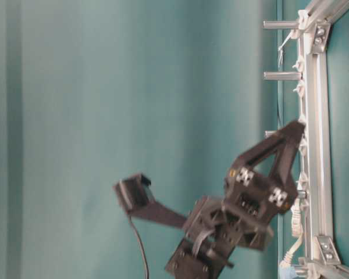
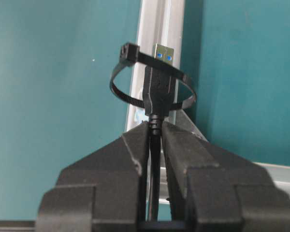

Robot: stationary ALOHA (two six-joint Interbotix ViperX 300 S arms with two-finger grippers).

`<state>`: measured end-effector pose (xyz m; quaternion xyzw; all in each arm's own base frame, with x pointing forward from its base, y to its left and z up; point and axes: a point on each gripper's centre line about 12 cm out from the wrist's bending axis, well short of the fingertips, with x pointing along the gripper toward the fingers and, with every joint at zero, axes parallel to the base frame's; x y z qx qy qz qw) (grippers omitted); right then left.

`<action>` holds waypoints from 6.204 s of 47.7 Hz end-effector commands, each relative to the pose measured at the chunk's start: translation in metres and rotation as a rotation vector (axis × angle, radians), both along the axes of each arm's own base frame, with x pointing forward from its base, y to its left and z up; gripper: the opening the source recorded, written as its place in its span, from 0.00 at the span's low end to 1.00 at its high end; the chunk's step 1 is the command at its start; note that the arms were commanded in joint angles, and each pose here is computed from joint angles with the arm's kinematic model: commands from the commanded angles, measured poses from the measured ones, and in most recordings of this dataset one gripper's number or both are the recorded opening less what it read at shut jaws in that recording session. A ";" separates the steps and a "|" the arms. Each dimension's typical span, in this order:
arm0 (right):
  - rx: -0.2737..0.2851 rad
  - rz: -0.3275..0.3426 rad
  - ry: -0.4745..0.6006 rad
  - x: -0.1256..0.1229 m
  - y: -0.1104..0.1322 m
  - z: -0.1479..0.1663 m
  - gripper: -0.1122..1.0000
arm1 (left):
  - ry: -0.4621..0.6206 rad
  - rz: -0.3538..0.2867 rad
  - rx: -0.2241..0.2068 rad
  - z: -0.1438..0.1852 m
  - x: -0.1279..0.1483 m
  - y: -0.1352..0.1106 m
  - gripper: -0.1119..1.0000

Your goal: Insert the wire through the string loop located on the right side.

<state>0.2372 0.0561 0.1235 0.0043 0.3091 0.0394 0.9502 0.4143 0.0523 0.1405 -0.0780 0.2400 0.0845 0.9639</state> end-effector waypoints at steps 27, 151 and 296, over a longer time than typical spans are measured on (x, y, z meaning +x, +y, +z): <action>-0.001 -0.005 -0.026 0.011 0.002 0.005 0.20 | 0.030 -0.096 -0.012 -0.007 0.063 -0.038 0.69; -0.003 -0.008 -0.023 0.009 0.001 0.003 0.20 | -0.039 -0.140 -0.220 -0.002 0.125 -0.118 0.55; 0.118 -0.086 0.023 -0.015 -0.005 -0.004 0.94 | 0.176 -0.149 -0.204 0.023 0.033 -0.115 0.29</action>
